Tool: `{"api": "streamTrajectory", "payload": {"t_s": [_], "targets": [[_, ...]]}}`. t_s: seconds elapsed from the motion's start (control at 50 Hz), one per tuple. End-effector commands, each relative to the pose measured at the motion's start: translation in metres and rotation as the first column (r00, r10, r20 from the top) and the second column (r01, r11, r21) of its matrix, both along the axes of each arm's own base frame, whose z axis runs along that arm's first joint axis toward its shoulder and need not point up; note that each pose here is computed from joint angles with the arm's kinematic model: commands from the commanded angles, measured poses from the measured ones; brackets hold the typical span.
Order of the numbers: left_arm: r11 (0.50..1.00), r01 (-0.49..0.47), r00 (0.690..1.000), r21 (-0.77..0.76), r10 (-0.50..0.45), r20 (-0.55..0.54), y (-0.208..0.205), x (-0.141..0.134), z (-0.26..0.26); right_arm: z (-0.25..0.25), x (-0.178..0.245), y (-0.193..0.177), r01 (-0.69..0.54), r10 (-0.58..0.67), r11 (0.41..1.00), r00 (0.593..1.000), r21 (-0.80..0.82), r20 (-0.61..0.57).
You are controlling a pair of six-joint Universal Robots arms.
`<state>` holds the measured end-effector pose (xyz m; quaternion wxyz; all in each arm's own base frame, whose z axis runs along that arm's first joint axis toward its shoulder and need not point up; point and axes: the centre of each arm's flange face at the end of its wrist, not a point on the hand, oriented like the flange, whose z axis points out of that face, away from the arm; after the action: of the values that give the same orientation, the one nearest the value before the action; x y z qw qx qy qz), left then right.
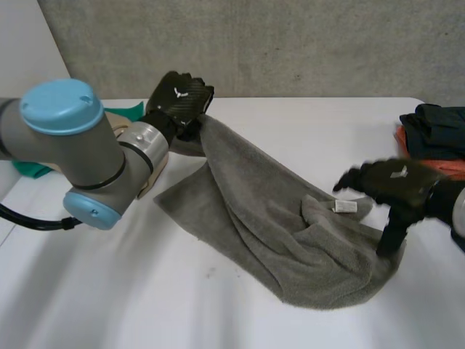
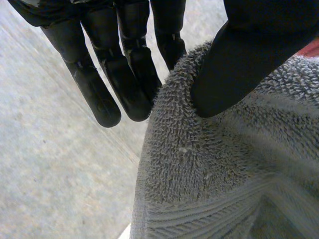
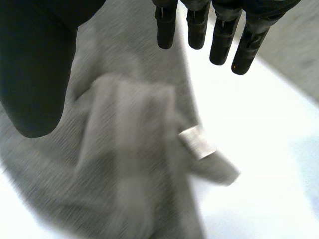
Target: Fold the laundry.
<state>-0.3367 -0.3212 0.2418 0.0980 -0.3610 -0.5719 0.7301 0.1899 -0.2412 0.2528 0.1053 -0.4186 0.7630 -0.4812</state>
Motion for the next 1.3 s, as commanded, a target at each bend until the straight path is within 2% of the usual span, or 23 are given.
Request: {"api": "streamTrajectory", "payload": {"t_s": [0.02, 0.1, 0.24, 0.42, 0.5, 0.58, 0.66, 0.74, 0.88, 1.0, 1.1, 1.3], "targets": [[0.999, 0.011, 1.0, -0.041, -0.012, -0.02, 0.018, 0.005, 0.026, 0.031, -0.011, -0.022, 0.076, -0.066, 0.994, 0.99, -0.076, 0.124], [0.997, 0.019, 0.999, -0.069, -0.021, -0.027, 0.028, 0.006, 0.04, 0.039, -0.013, -0.035, 0.109, -0.096, 0.992, 0.981, -0.07, 0.171], [0.988, 0.038, 0.998, -0.151, -0.047, -0.052, 0.053, 0.009, 0.075, 0.002, -0.008, -0.085, 0.123, -0.126, 0.992, 0.974, 0.026, 0.187], [0.977, 0.052, 0.994, -0.205, -0.07, -0.078, 0.076, 0.014, 0.102, -0.051, 0.04, -0.114, 0.07, -0.077, 0.996, 0.99, 0.064, 0.117], [0.976, 0.051, 0.994, -0.213, -0.07, -0.082, 0.08, 0.016, 0.106, -0.071, 0.061, -0.12, 0.035, -0.038, 0.999, 0.992, 0.025, 0.118], [0.974, 0.052, 0.994, -0.219, -0.072, -0.085, 0.083, 0.017, 0.109, -0.078, 0.088, -0.119, -0.014, 0.024, 0.998, 0.988, -0.063, 0.154], [0.973, 0.053, 0.993, -0.227, -0.075, -0.089, 0.086, 0.018, 0.112, -0.074, 0.103, -0.121, -0.003, 0.023, 0.996, 0.975, -0.091, 0.221], [0.968, 0.069, 0.991, -0.241, -0.093, -0.092, 0.092, 0.017, 0.118, -0.063, 0.112, -0.122, 0.016, 0.001, 0.999, 0.951, -0.051, 0.31], [0.957, 0.101, 0.991, -0.27, -0.12, -0.057, 0.102, 0.019, 0.122, -0.037, 0.115, -0.119, 0.053, -0.067, 0.998, 0.921, 0.045, 0.384], [0.941, 0.12, 0.992, -0.317, -0.126, 0.0, 0.115, 0.021, 0.123, -0.036, 0.119, -0.118, 0.054, -0.145, 0.979, 0.863, 0.197, 0.485], [0.932, 0.159, 0.986, -0.324, -0.165, 0.008, 0.129, 0.014, 0.124, -0.08, 0.144, -0.103, -0.06, -0.102, 0.949, 0.871, 0.311, 0.48], [0.932, 0.18, 0.983, -0.315, -0.184, 0.016, 0.134, 0.01, 0.119, -0.133, 0.172, -0.084, -0.139, -0.062, 0.907, 0.889, 0.396, 0.454]]}}
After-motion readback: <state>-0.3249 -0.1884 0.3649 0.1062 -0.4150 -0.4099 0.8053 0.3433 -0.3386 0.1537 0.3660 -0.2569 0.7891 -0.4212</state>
